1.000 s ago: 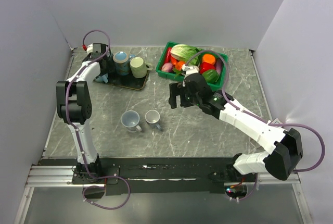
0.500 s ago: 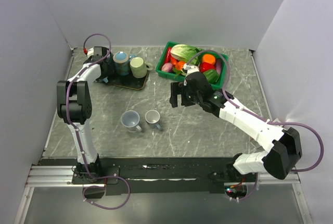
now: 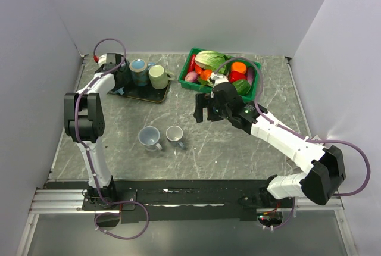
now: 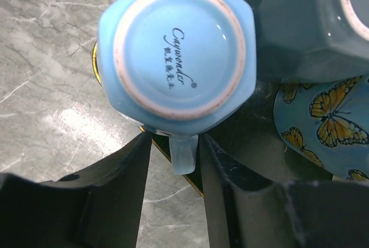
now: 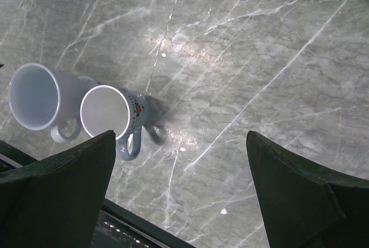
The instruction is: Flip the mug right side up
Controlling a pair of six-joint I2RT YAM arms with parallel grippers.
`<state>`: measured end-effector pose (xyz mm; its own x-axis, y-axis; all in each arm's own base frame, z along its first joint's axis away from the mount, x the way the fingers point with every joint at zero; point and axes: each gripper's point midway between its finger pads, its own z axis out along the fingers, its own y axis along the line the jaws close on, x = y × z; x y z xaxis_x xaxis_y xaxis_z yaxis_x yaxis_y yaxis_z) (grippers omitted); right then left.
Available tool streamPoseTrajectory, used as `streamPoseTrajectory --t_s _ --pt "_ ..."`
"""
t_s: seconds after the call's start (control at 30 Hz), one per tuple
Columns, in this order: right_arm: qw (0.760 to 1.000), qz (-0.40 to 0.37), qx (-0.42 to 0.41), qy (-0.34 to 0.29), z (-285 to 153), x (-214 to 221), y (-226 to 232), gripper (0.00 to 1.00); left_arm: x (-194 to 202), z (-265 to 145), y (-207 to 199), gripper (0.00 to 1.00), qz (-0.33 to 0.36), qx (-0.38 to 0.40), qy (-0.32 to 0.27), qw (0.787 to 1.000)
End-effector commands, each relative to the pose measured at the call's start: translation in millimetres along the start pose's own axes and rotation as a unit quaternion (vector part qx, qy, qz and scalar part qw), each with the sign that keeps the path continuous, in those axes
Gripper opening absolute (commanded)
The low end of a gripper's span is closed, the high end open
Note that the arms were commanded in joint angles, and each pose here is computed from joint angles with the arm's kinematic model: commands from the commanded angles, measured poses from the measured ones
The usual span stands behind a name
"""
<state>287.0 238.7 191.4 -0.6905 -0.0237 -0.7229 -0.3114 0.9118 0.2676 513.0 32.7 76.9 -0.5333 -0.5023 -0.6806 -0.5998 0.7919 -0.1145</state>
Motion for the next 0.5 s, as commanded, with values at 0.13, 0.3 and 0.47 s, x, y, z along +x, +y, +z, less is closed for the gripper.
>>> streamPoseTrajectory --t_s 0.13,0.3,0.47 --pt "0.999 0.023 0.001 -0.024 -10 -7 -3 0.99 -30 -19 -2 0.36 -0.032 0.012 -0.037 0.999" --pt "0.999 0.03 0.001 -0.027 -12 -8 -3 0.99 -33 -24 -5 0.22 -0.037 0.021 -0.033 0.999" --pt "0.999 0.038 0.001 -0.026 -12 -7 -2 0.99 -36 -30 -5 0.01 -0.039 0.024 -0.032 0.998"
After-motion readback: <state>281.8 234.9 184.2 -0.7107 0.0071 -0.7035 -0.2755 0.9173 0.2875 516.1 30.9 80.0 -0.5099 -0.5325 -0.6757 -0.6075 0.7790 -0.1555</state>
